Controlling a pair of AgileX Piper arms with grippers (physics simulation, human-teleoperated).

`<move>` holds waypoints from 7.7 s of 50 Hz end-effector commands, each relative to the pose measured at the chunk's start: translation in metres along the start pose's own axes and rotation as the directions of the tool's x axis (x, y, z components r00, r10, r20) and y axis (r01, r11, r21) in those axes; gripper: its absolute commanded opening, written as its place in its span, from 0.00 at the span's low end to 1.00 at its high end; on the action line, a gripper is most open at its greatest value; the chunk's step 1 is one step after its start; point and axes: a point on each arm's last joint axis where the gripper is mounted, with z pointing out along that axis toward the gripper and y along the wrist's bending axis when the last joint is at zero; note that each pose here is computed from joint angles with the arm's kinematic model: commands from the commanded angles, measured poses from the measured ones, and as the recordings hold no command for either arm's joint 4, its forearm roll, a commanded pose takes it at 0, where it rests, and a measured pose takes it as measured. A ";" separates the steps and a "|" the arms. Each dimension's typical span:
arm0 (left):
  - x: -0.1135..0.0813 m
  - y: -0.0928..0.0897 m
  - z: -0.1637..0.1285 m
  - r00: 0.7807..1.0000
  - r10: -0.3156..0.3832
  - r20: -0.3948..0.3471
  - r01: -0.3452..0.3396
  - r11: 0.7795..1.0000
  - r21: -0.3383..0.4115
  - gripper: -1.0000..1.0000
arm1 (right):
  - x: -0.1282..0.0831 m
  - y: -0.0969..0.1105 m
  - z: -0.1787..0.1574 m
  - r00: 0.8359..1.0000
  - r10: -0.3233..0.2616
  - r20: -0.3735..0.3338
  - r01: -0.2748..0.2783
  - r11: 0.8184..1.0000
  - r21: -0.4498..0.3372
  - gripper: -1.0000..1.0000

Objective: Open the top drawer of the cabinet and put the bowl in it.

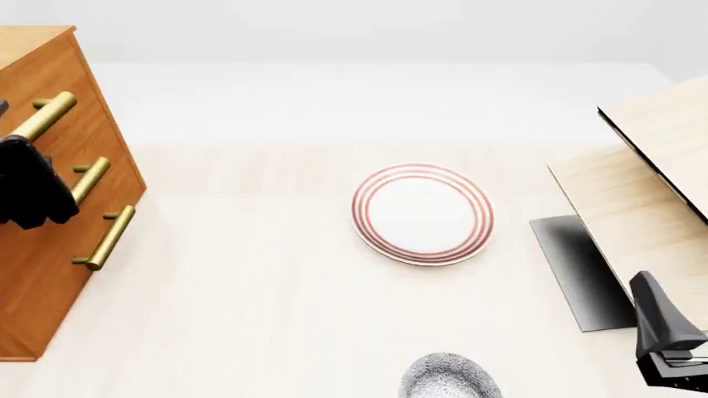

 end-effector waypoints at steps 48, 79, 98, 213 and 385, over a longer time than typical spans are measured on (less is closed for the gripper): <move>-0.017 0.003 -0.026 0.997 0.015 0.079 -0.011 0.998 -0.057 0.00 | 0.000 0.000 0.000 1.000 0.000 0.000 0.000 1.000 0.000 1.00; -0.050 -0.001 -0.011 0.977 0.027 0.213 -0.015 0.998 -0.056 0.00 | 0.000 0.000 0.000 1.000 0.000 0.000 0.000 1.000 0.000 1.00; -0.062 -0.002 -0.018 0.962 0.045 0.268 -0.027 0.997 -0.070 0.00 | 0.000 0.000 0.000 1.000 0.000 0.000 0.000 1.000 -0.001 1.00; -0.082 0.140 -0.051 0.615 -0.781 -0.112 0.740 0.522 0.423 1.00 | 0.000 0.000 0.000 1.000 0.000 0.000 0.000 1.000 0.000 1.00; -0.114 0.093 0.038 0.312 -0.770 -0.557 0.928 0.120 0.353 1.00 | 0.000 0.000 0.000 1.000 0.000 0.000 0.000 1.000 0.000 1.00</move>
